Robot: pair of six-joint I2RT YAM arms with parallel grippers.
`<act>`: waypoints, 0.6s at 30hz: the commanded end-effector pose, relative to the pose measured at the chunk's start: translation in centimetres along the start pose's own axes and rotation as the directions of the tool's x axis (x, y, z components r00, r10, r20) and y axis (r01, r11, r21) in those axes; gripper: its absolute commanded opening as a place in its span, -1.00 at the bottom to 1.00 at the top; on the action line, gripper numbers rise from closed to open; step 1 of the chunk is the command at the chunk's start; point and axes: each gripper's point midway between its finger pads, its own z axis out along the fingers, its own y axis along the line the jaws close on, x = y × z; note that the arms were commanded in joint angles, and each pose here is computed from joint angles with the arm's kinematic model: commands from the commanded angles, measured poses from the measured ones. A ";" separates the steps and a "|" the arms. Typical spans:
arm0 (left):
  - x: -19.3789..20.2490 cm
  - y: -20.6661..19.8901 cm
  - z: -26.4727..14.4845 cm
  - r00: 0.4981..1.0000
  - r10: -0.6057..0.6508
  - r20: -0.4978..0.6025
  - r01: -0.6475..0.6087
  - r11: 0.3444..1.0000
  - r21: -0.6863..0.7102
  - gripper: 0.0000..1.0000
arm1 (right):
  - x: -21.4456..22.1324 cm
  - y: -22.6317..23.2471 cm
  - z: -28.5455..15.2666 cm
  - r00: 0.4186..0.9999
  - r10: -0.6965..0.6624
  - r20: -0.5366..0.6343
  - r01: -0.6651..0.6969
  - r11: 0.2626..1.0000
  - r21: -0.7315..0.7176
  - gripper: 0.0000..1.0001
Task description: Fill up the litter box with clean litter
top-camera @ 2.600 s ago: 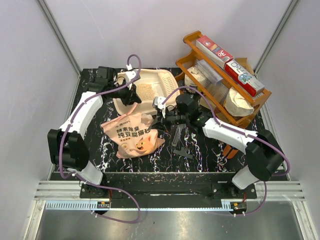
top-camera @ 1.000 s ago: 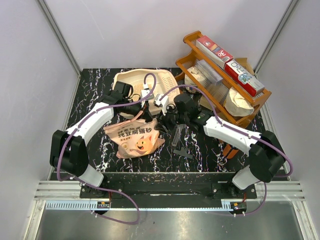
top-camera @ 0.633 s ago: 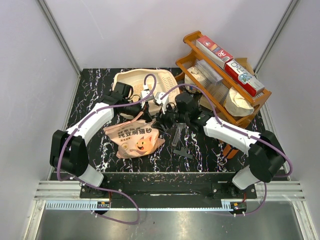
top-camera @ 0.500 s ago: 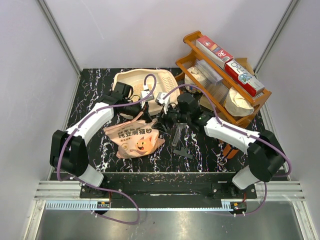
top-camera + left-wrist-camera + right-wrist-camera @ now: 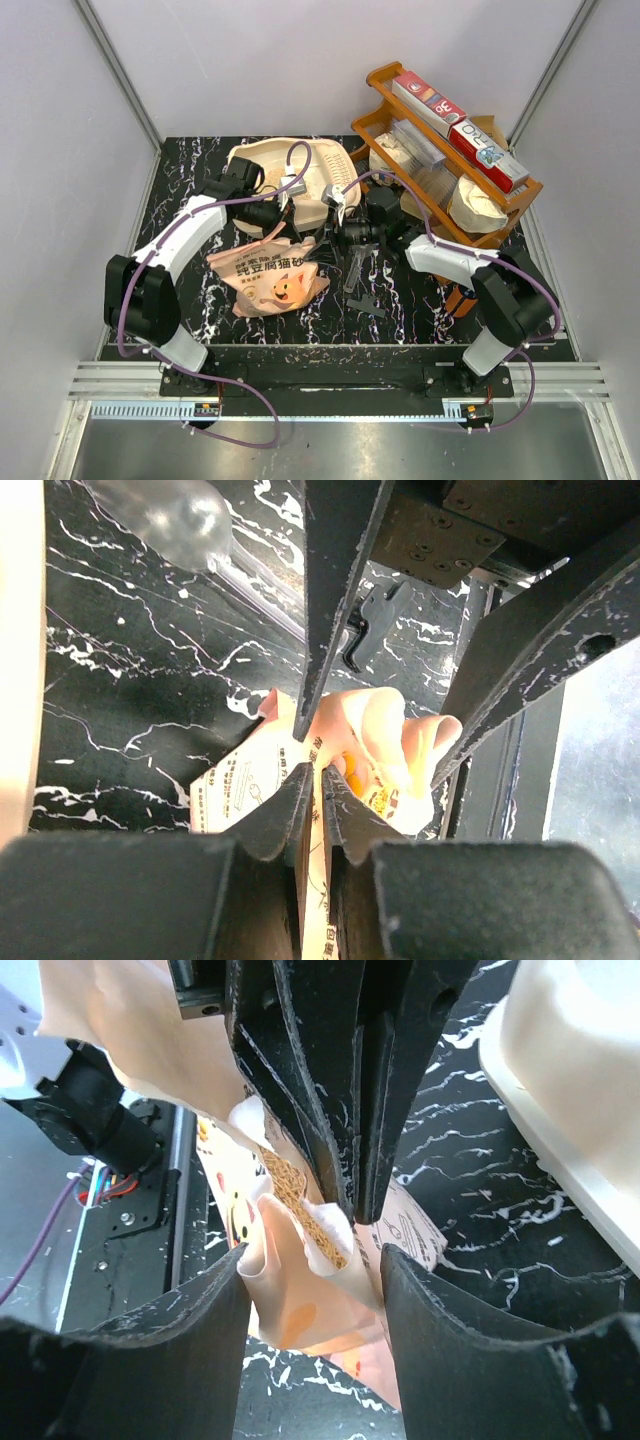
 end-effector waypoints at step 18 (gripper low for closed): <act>-1.6 -0.1 -1.0 1.000 -0.017 0.016 0.017 1.000 0.026 -0.78 | -1.6 1.8 0.9 0.992 0.044 0.114 -0.026 0.988 -0.151 0.03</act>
